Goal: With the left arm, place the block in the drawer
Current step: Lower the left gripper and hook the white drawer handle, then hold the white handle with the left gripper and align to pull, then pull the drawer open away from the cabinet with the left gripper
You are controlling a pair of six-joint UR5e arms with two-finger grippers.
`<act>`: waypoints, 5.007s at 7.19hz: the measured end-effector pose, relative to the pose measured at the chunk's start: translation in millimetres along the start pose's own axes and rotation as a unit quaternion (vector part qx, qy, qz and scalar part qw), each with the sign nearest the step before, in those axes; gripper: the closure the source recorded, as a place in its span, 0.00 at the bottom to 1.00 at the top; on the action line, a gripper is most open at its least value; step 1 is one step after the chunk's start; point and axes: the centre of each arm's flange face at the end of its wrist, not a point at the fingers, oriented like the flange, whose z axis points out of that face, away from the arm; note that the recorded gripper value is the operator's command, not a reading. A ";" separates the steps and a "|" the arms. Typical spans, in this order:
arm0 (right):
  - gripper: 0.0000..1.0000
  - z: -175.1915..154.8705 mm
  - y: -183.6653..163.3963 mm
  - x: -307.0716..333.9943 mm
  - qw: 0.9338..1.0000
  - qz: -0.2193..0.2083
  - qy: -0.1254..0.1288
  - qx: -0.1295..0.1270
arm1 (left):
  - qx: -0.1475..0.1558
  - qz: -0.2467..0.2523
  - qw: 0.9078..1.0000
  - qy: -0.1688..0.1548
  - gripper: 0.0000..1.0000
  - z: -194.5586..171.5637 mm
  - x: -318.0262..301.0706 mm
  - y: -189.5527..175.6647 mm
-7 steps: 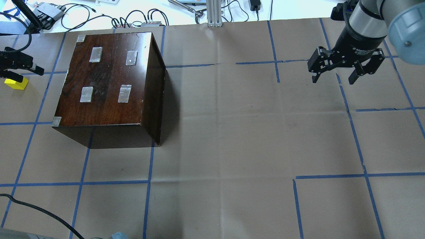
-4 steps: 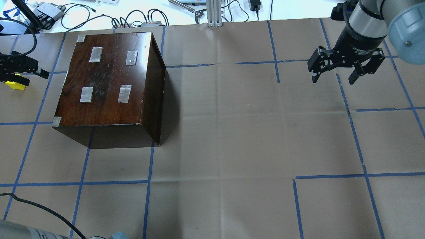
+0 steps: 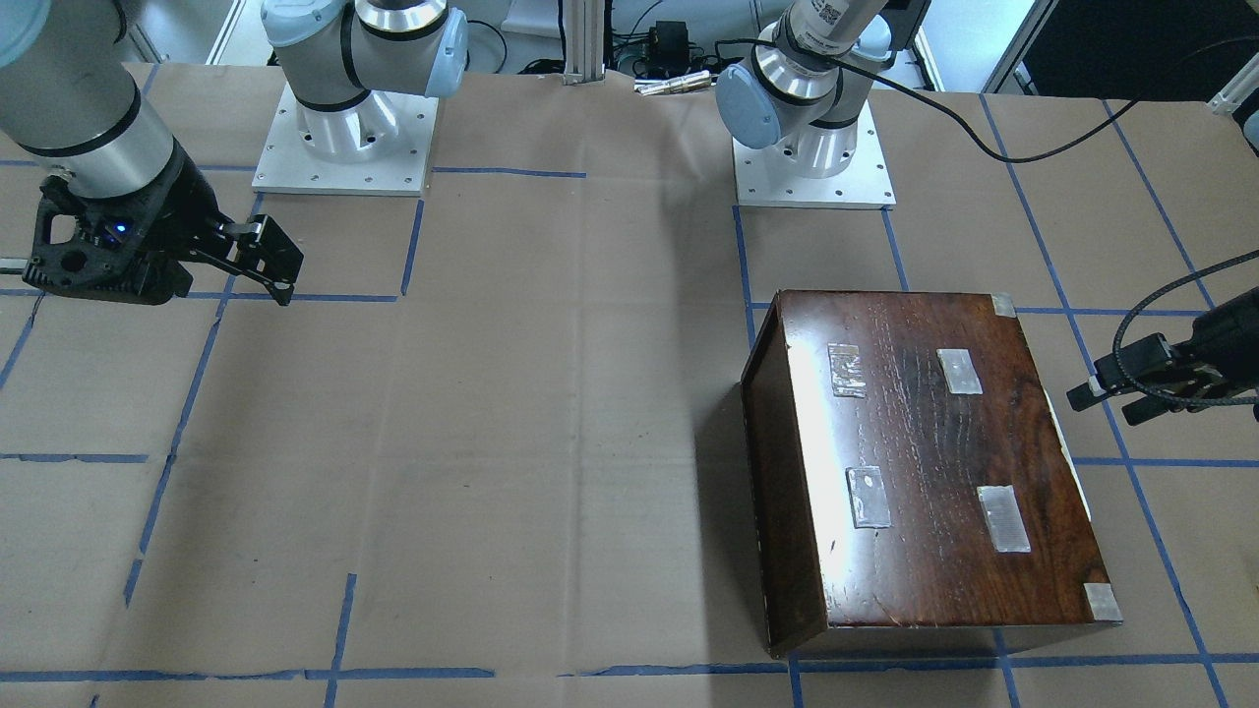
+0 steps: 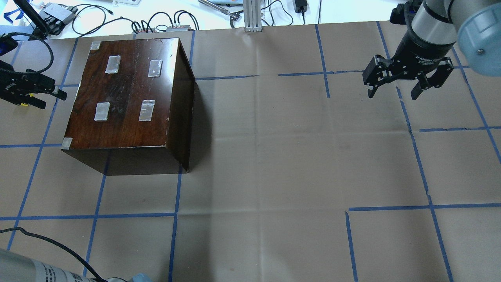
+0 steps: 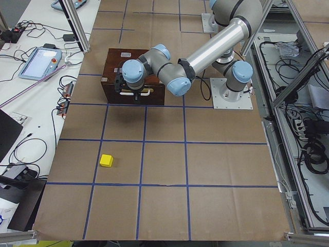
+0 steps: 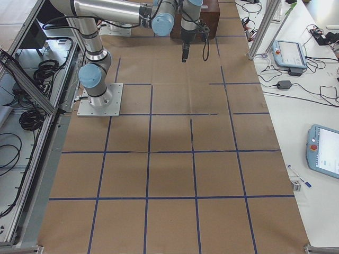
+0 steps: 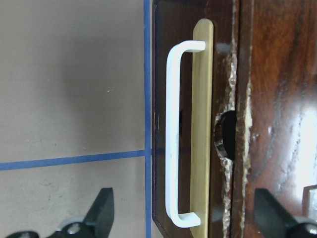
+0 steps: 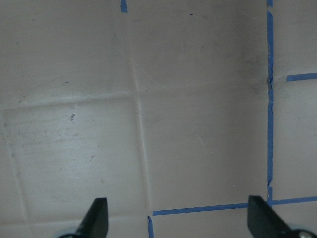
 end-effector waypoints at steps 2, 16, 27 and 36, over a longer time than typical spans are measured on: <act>0.00 0.0 0.0 0.0 1.000 0.000 0.000 0.000 | -0.007 -0.003 1.000 0.004 0.01 11.0 -9.5 -6.0; 0.00 -0.2 0.0 0.0 1.000 0.000 0.000 0.000 | 0.003 0.002 1.000 -0.009 0.01 60.9 -39.2 -32.3; 0.00 -0.3 0.0 0.0 1.000 0.000 0.000 0.000 | 0.009 0.005 0.999 -0.042 0.01 57.6 -63.0 -38.1; 0.00 0.0 0.0 0.0 1.000 0.000 0.000 0.000 | 0.016 -0.007 0.997 -0.075 0.01 32.8 -86.5 -32.0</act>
